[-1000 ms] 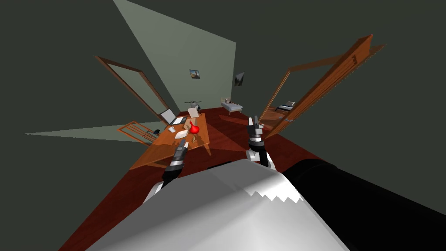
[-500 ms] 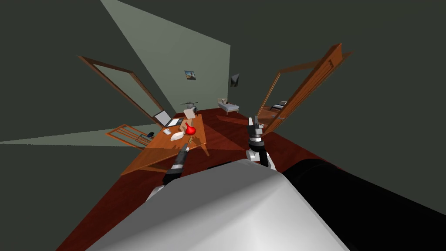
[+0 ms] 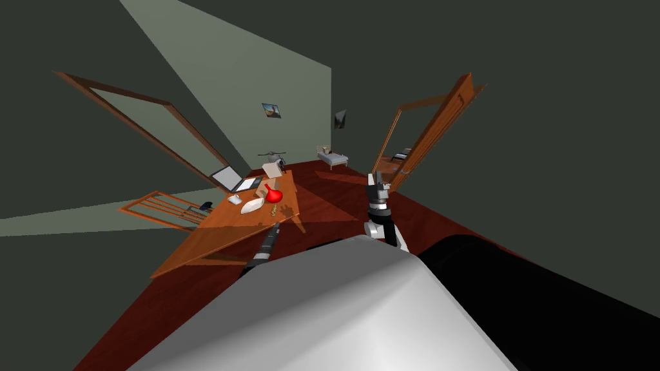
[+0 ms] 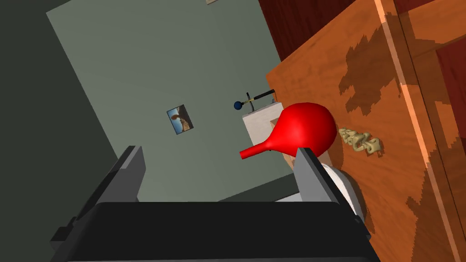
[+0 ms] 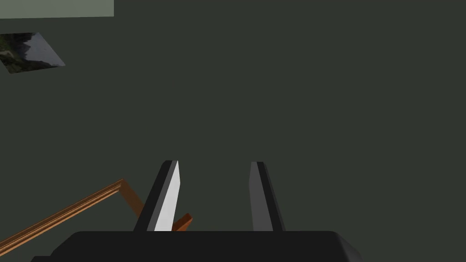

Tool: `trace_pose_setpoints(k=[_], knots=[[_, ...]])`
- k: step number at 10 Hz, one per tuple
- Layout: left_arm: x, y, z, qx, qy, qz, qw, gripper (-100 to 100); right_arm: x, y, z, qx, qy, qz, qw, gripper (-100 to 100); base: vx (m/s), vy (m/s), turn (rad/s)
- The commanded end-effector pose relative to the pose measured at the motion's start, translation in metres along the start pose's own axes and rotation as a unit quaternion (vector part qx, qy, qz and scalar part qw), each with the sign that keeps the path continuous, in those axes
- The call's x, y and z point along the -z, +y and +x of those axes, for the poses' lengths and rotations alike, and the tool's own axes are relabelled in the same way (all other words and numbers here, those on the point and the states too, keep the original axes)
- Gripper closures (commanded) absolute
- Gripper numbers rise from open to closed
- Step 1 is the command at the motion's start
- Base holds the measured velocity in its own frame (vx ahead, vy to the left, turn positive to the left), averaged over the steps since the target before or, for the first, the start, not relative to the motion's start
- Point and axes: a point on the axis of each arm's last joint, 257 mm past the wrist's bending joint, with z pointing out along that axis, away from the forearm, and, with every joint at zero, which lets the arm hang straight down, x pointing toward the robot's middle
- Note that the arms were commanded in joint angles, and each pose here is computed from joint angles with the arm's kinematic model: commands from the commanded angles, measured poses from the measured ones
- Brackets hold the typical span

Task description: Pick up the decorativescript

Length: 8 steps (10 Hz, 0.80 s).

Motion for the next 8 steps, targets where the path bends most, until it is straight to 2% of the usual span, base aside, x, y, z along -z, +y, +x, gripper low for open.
trace_pose_setpoints(k=[1,3,4,6,7,8], knots=[[0.007,0.02,-0.001,-0.005,0.005,-0.024,0.9997,-100,0.0,0.0,0.0,0.0,0.0,0.0,1.0,0,0.009,-0.045,-0.065],[0.039,0.079,0.002,-0.033,0.027,-0.098,0.9943,-100,0.0,0.0,0.0,0.0,0.0,0.0,1.0,0,0.028,-0.074,-0.203],[0.043,0.087,0.003,-0.032,0.028,-0.107,0.9934,-100,0.0,0.0,0.0,0.0,0.0,0.0,1.0,0,0.049,-0.055,-0.084],[0.085,0.144,0.001,-0.063,0.049,-0.181,0.9801,-100,0.0,0.0,0.0,0.0,0.0,0.0,1.0,0,0.086,-0.065,-0.214],[0.089,0.15,0.002,-0.062,0.05,-0.188,0.9789,-100,0.0,0.0,0.0,0.0,0.0,0.0,1.0,0,0.084,-0.044,-0.07],[0.11,0.172,-0.001,-0.08,0.061,-0.22,0.9704,-100,0.0,0.0,0.0,0.0,0.0,0.0,1.0,0,0.077,-0.043,-0.122]])
